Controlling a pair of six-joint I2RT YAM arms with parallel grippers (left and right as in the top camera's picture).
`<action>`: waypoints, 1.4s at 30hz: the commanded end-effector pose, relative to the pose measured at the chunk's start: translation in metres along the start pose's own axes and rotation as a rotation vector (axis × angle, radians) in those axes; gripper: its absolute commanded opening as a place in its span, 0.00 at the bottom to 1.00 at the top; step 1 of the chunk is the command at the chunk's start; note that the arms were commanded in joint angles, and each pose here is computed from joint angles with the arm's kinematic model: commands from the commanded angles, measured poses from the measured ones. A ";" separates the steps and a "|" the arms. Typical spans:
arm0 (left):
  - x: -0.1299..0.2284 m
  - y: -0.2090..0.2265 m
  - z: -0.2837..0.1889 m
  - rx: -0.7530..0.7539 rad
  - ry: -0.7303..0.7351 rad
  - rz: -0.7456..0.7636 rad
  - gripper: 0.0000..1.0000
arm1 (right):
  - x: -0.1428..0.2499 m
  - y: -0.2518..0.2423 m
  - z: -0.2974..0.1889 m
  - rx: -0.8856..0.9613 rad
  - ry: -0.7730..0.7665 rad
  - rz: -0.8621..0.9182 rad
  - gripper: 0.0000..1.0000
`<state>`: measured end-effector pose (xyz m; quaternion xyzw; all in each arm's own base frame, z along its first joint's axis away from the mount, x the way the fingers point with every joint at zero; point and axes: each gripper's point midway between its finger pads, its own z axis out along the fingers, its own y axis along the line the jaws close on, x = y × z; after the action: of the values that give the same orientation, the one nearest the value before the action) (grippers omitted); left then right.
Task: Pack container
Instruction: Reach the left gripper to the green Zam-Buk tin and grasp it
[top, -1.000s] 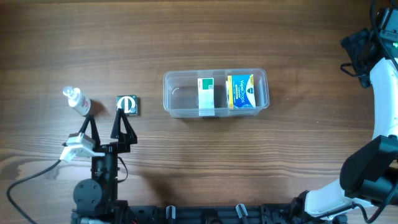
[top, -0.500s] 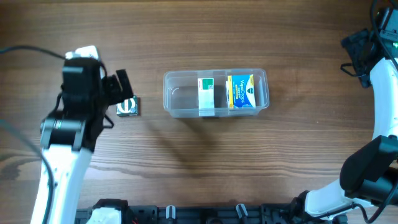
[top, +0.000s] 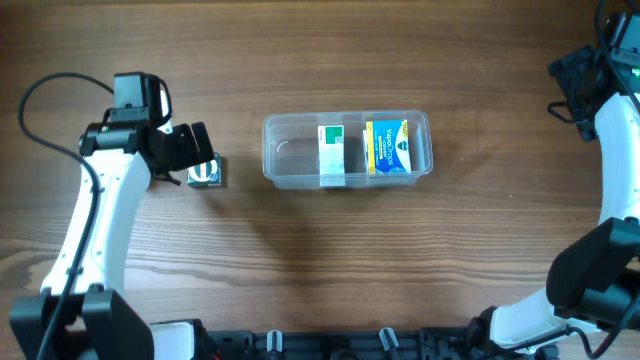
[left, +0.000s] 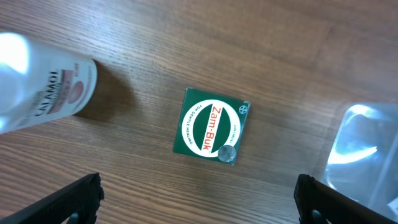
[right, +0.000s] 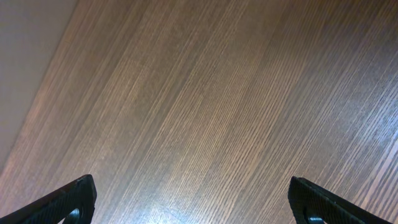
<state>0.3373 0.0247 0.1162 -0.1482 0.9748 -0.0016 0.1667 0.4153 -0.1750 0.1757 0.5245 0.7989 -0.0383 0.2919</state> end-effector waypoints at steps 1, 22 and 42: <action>0.000 -0.004 0.016 0.017 0.048 0.034 1.00 | 0.001 -0.003 0.004 0.019 -0.005 0.006 1.00; 0.018 -0.006 0.095 0.022 0.210 0.236 1.00 | 0.001 -0.003 0.004 0.019 -0.005 0.006 1.00; 0.018 -0.014 0.109 -0.012 0.202 0.273 1.00 | 0.001 -0.003 0.004 0.019 -0.005 0.006 1.00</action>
<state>0.3550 0.0116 0.0087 -0.0240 0.9977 0.0053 0.0633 0.4153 -0.1750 0.1758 0.5244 0.7989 -0.0382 0.2920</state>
